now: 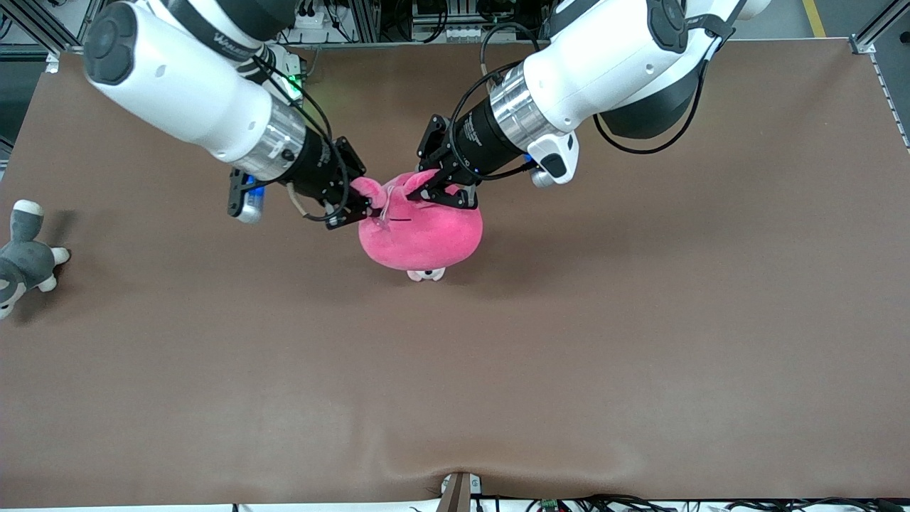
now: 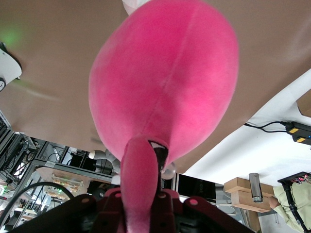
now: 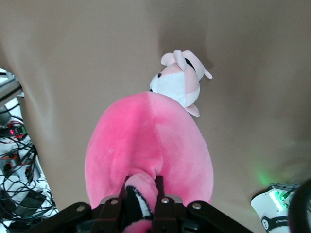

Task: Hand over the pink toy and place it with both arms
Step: 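Carry the pink toy away with the right gripper while the left gripper withdraws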

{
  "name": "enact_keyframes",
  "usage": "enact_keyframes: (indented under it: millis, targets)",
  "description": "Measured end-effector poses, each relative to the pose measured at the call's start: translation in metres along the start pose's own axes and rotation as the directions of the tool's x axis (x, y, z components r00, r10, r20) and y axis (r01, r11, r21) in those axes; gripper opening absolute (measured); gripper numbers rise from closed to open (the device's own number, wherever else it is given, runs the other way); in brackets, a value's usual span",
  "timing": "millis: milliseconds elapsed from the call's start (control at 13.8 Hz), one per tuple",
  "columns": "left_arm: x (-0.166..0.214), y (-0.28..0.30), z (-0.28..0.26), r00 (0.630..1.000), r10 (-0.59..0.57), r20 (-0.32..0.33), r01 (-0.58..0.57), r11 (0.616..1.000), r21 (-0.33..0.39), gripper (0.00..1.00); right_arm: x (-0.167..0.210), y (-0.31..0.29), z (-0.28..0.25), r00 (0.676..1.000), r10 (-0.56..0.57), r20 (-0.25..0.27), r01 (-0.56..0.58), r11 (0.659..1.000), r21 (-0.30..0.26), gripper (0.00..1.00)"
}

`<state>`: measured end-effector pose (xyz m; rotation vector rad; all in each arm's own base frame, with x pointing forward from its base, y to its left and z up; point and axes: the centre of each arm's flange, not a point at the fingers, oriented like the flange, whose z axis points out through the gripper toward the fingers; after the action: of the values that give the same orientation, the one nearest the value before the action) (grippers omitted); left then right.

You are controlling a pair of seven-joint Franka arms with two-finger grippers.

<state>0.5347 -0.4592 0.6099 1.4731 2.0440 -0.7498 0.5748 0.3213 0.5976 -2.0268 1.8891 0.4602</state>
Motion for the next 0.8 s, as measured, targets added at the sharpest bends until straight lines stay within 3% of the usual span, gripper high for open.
enact_keyframes:
  millis: [217,434,579,797]
  targets:
    - [0.001,0.006,-0.018,0.996,0.057,-0.066,-0.061,0.996,-0.063,0.51,0.052,-0.024,-0.004,0.999,0.028,-0.020,-0.029,1.000,-0.010,0.15]
    - [0.010,0.014,-0.056,0.975,0.149,-0.162,-0.163,0.983,-0.078,0.81,0.128,-0.037,-0.010,0.998,-0.052,-0.040,0.047,0.991,-0.124,0.15]
    - [0.021,0.020,-0.088,0.927,0.298,-0.228,-0.313,0.949,-0.030,0.99,0.183,-0.039,-0.027,0.988,-0.153,-0.018,0.147,0.971,-0.189,0.15]
    - [0.057,0.052,-0.144,0.833,0.466,-0.299,-0.474,0.879,0.050,1.00,0.293,-0.043,-0.024,0.968,-0.245,0.049,0.250,0.937,-0.246,0.15]
